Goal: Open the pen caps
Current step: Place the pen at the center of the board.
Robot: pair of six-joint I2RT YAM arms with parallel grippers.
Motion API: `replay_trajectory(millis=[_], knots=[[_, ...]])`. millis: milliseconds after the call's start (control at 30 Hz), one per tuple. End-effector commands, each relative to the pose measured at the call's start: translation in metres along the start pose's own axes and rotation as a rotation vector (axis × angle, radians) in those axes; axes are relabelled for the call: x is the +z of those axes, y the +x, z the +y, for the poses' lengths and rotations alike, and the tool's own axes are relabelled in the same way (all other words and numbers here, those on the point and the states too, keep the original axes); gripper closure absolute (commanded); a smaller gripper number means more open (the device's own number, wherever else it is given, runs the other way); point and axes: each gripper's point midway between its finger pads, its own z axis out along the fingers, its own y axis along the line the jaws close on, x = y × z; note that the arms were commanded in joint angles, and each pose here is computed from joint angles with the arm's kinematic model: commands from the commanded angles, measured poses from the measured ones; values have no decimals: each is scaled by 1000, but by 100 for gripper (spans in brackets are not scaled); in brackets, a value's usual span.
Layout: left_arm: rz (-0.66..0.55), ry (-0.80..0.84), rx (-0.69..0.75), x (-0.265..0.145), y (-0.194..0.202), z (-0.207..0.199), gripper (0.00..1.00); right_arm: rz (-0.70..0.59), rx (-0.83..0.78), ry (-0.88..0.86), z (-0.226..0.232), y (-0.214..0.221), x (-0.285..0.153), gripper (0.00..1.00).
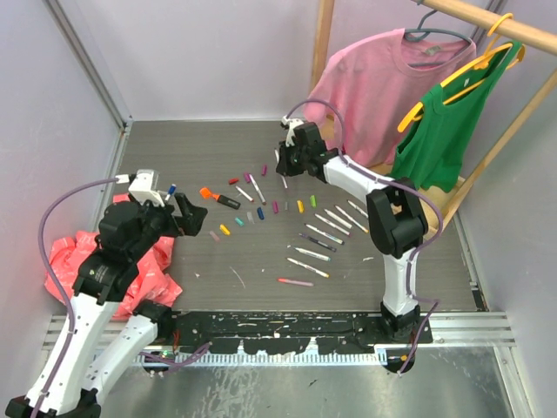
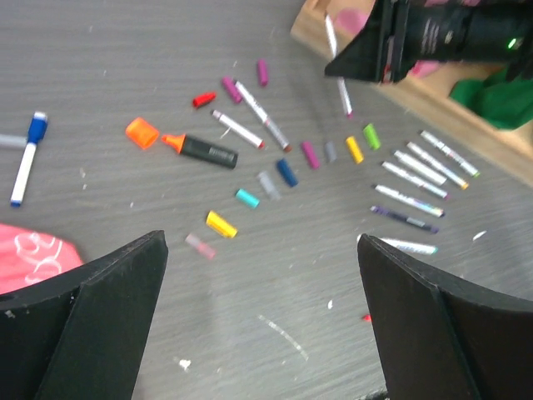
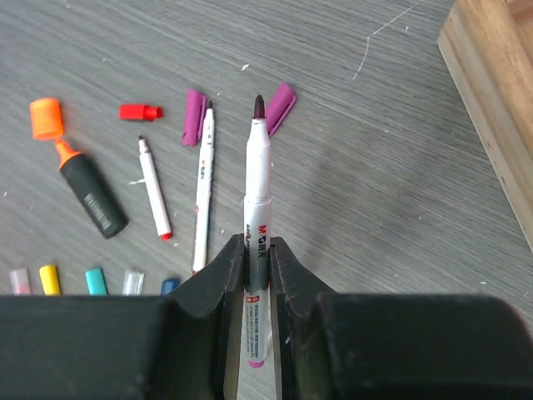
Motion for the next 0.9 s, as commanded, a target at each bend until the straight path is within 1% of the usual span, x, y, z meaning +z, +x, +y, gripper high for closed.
replay_trajectory(millis=[0, 133, 267, 433, 633, 767, 867], knots=[[88, -58, 73, -5, 22, 16, 2, -80, 59, 101, 2, -35, 7, 91], [60, -68, 79, -10, 21, 19, 2, -52, 112, 105, -1, -31, 28, 89], [26, -67, 86, -15, 19, 20, 2, -16, 128, 115, -5, -20, 44, 87], [5, -74, 89, -18, 16, 21, 2, 9, 134, 110, -7, -11, 55, 85], [6, -75, 90, -18, 16, 21, 2, 46, 138, 89, -6, 2, 63, 80], [9, -76, 90, -17, 17, 22, 2, 58, 140, 75, -5, 6, 66, 73], [8, -76, 90, -18, 17, 21, 2, 61, 140, 73, -5, 6, 66, 70]])
